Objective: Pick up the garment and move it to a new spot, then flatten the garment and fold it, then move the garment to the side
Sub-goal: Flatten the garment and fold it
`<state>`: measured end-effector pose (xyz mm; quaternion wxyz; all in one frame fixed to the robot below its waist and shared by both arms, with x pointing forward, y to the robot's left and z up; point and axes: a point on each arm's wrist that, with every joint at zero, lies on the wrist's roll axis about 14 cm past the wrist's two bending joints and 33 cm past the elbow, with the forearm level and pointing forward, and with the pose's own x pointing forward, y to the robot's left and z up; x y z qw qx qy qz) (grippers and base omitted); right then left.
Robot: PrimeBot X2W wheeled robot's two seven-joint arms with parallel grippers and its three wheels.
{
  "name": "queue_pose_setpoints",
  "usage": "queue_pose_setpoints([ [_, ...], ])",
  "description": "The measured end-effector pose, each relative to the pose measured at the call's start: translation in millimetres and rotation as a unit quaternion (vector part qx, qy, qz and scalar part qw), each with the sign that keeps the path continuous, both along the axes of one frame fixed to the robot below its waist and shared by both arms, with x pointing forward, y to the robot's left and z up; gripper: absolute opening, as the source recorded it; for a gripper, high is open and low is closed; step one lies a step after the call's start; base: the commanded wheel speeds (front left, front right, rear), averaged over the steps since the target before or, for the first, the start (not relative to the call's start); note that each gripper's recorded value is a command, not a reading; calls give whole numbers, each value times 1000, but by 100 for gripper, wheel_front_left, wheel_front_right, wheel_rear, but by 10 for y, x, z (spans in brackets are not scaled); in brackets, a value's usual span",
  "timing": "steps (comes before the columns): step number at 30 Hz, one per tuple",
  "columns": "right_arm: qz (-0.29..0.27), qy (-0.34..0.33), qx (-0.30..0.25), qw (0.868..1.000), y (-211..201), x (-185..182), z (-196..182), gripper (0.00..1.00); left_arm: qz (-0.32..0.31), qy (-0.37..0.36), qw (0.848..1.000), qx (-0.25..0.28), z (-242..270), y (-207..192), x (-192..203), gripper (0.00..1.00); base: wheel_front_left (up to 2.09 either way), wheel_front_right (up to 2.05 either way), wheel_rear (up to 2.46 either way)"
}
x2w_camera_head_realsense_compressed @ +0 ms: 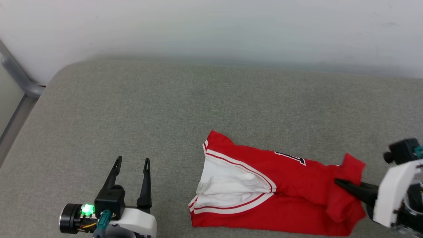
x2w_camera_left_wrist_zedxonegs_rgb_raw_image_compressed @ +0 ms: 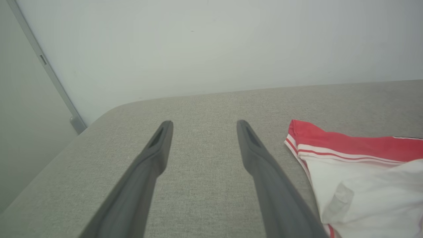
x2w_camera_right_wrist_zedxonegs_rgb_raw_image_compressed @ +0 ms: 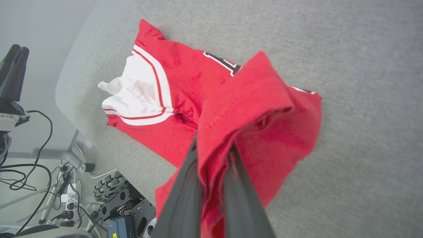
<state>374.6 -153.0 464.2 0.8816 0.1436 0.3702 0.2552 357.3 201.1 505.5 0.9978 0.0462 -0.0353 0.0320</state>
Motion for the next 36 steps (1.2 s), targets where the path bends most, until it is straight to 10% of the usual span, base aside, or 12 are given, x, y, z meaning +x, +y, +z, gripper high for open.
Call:
queue_pose_setpoints([
  [16, 211, -23, -26, 977, 1525, 229, -71, 0, 6, 12, 1000, -5, -88, 25, 200, 100, 0, 0, 0],
  [30, 230, 20, -72, 970, 1740, 191, -689, 0, 13, 21, 1000, -11, -144, 36, 229, 100, 0, 0, 0],
  [32, 229, 9, -69, 971, 1748, 186, -659, 100, 13, 19, 1000, -12, -131, 35, 230, 100, 0, 0, 0],
  [36, 218, -59, -49, 973, 1779, 300, -352, 100, 10, 11, 1000, -14, -82, 9, 201, 100, 0, 0, 0],
])
